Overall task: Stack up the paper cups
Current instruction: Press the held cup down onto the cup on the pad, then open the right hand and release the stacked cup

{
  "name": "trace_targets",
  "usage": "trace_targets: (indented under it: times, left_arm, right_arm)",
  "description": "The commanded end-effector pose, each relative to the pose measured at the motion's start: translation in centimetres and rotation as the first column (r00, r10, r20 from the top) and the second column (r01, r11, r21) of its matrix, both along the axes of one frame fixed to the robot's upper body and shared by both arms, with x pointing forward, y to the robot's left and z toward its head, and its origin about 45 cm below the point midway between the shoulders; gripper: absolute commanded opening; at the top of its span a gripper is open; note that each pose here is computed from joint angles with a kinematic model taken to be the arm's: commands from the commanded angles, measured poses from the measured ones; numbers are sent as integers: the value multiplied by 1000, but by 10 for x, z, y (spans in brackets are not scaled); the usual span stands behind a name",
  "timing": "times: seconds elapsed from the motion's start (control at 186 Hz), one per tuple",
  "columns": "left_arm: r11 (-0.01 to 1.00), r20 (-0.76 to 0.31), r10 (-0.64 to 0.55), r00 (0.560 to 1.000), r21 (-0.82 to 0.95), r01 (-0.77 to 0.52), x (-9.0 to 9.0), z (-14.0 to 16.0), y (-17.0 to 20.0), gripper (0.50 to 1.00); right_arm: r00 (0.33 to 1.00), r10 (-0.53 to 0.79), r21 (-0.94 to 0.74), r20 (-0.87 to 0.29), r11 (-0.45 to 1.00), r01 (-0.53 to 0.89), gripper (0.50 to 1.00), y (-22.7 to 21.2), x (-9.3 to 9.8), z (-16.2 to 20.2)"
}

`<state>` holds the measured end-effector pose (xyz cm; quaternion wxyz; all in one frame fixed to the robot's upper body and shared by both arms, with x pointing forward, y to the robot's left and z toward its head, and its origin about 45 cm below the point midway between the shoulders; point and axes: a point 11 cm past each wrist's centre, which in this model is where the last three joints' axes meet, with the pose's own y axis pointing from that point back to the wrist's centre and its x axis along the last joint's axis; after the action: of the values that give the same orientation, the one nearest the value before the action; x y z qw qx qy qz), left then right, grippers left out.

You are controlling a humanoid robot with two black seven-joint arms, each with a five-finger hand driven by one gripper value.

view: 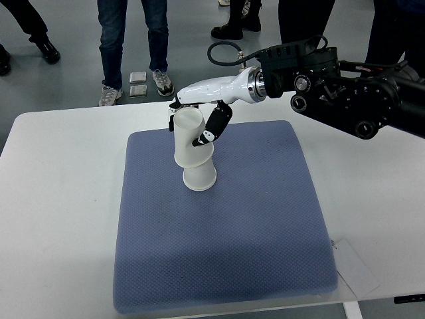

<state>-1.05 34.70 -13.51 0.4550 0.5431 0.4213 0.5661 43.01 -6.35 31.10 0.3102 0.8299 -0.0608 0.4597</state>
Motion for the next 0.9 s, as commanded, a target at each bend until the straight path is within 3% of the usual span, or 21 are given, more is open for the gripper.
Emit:
trace_targets:
  times: [0.0, 0.381, 0.456, 0.526, 0.553, 0.896]
  left_arm:
    - [1000, 0, 1, 1000, 0, -1, 0, 0, 0, 1000]
    - [1000, 0, 0, 1000, 0, 0, 0, 0, 0, 1000]
    - [1000, 1, -1, 1000, 0, 1, 1, 0, 0, 1000]
    - [1000, 0, 1, 1000, 0, -1, 0, 0, 0, 1000]
    - [1000, 0, 0, 1000, 0, 0, 0, 0, 0, 1000]
    - [1000, 0, 1, 1000, 0, -1, 0, 0, 0, 1000]
  right_arm:
    - [1000, 1, -5, -2, 1000, -1, 500, 0, -1, -3]
    - [1000, -26, 28, 15, 999, 25, 500, 0, 1, -16]
    - [999, -37, 52, 24, 998, 36, 666, 1, 0, -20]
    - [999, -41, 56, 25, 998, 39, 862, 0, 0, -23]
    - [999, -40, 55, 23, 998, 39, 897, 0, 0, -23]
    - [999, -42, 28, 16, 999, 42, 911, -6, 0, -28]
